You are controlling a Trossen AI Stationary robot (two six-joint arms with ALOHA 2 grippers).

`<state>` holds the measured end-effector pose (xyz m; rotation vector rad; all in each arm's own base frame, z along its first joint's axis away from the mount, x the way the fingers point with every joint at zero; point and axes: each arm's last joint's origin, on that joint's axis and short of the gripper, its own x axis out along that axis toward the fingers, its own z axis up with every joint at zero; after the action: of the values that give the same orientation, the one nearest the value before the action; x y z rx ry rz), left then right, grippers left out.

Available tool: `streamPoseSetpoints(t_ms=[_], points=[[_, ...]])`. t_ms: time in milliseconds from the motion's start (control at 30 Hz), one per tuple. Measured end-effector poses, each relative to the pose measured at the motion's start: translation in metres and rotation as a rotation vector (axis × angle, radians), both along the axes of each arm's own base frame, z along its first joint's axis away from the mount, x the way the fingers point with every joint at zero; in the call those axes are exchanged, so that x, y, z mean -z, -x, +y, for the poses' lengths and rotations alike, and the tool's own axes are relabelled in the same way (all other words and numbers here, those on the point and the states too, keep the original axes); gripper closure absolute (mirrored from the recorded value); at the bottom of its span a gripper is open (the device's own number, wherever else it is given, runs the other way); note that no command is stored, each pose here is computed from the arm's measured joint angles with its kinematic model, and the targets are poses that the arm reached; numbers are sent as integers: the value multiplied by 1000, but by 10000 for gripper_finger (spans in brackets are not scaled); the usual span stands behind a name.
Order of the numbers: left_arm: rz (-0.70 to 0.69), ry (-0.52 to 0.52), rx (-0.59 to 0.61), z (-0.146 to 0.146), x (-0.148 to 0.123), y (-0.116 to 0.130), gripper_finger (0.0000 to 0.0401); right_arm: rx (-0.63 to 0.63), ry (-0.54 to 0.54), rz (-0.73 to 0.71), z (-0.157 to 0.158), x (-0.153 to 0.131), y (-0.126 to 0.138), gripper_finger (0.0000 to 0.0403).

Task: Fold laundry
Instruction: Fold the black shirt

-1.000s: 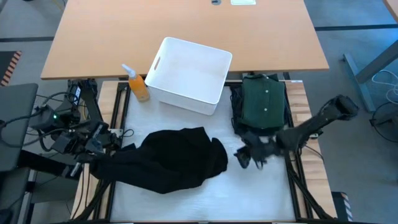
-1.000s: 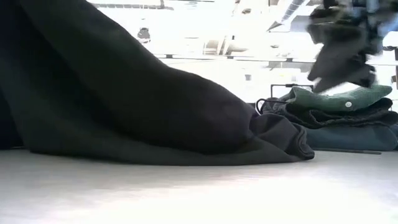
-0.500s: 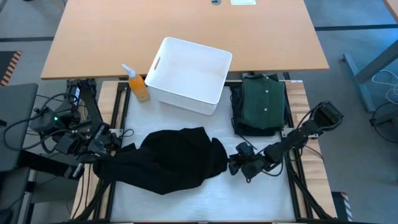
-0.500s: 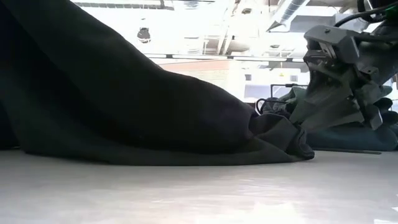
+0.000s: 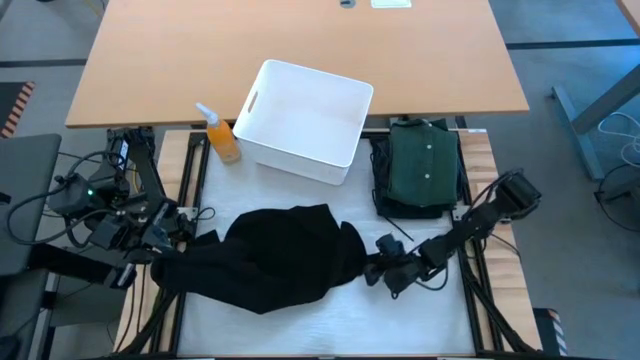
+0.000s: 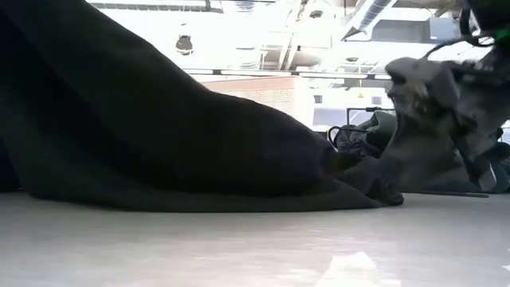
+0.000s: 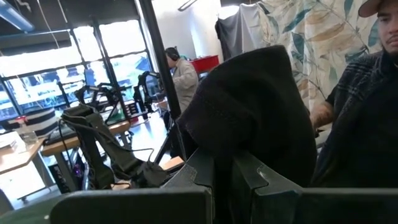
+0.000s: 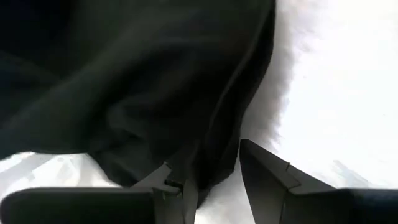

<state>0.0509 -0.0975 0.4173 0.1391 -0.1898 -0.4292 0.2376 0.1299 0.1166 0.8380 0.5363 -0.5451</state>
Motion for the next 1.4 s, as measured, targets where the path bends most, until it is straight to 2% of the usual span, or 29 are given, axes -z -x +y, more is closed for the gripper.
streamPoseSetpoints(t_ms=[100,233,300,400,500,600,767,867,967,1167,1233,1400], points=[[7,15,3,0,0,0,401,12,24,13,3,5,-6,298],[14,38,6,0,0,0,401,-68,94,-6,7,-9,-13,380],[13,54,7,0,-1,0,401,-98,104,-40,7,-26,-12,383],[5,76,7,1,-4,0,401,-185,104,-120,2,-65,-2,381],[0,87,5,2,-5,0,401,-353,74,-190,-8,-108,19,384],[-7,77,-5,2,-5,0,401,-545,4,-259,-22,-145,52,383],[-8,76,-5,2,-5,0,401,-621,-65,-381,-55,-182,113,380],[-8,75,-5,2,-5,0,401,-587,-34,-481,-77,-193,145,382],[-7,75,-8,2,-5,0,401,-487,42,-598,-99,-201,172,383],[-9,59,-81,9,-6,1,401,-267,209,-716,-128,-206,203,384],[-7,55,-140,16,-7,2,401,-236,246,-726,-132,-206,208,384],[27,85,-385,42,-12,6,401,-153,351,-730,-143,-209,220,384]])
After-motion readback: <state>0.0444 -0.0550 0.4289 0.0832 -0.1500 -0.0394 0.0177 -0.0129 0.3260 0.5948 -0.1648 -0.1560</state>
